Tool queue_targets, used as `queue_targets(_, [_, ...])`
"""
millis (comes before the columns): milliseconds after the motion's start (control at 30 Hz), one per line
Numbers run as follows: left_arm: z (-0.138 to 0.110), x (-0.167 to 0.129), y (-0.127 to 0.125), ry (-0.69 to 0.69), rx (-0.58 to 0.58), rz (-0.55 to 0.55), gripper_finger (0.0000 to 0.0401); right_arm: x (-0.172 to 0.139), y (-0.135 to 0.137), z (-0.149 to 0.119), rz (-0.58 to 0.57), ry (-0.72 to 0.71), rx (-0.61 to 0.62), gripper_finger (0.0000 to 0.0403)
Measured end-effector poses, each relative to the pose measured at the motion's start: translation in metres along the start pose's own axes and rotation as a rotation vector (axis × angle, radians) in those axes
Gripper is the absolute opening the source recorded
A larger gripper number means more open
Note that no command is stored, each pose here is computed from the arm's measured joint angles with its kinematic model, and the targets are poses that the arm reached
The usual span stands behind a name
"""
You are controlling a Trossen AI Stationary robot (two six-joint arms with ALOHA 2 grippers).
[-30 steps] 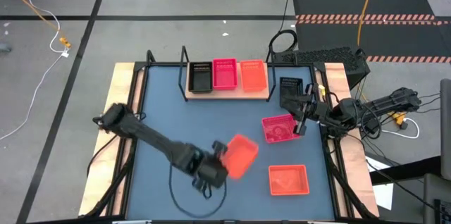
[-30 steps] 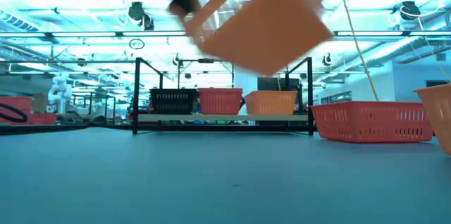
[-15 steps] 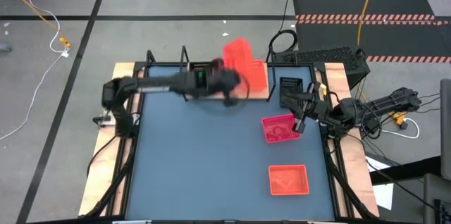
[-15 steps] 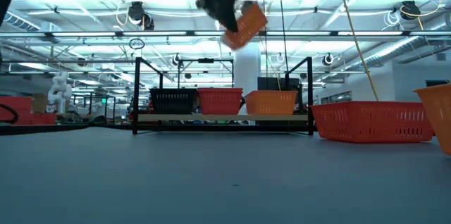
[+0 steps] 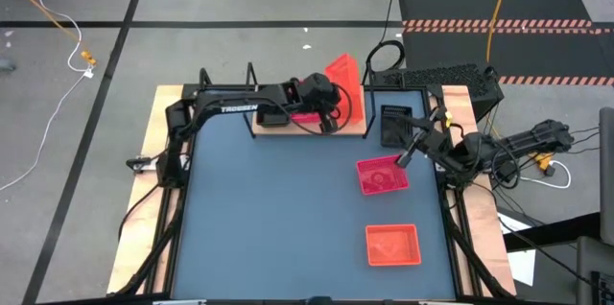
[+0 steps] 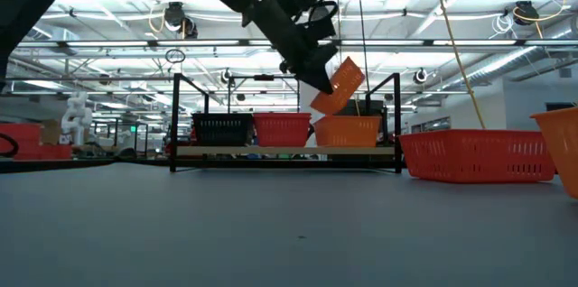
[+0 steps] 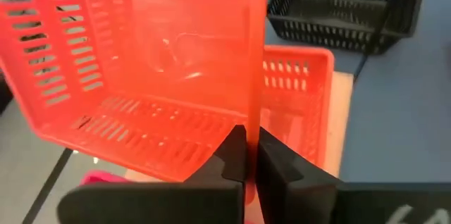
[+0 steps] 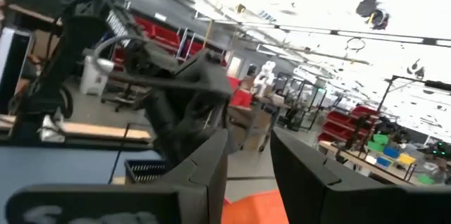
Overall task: Stack baskets on shelf by color
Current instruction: Stack the left orange bin on top of the other orange bin on the shelf
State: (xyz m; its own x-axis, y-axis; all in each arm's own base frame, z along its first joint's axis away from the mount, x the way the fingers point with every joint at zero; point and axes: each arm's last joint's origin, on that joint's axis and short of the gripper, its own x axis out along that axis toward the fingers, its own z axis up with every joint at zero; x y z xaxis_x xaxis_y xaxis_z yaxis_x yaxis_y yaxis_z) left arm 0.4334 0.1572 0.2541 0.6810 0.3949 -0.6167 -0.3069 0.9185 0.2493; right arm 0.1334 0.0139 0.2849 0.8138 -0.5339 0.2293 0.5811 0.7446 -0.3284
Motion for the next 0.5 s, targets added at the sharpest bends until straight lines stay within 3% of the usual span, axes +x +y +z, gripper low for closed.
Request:
queue_targets(133, [-0.004,-0.001,-0.009,0.048,0.016,-0.021,0.0013,0.001,-0.002,0.001,-0.019,-0.013,0.016,0.0105])
queue_targets(500, [-0.006,-0.002,-0.020,0.082,0.007,-0.035,0.0127,0.001,-0.007,0.007,-0.054,-0.058,0.053,0.0105])
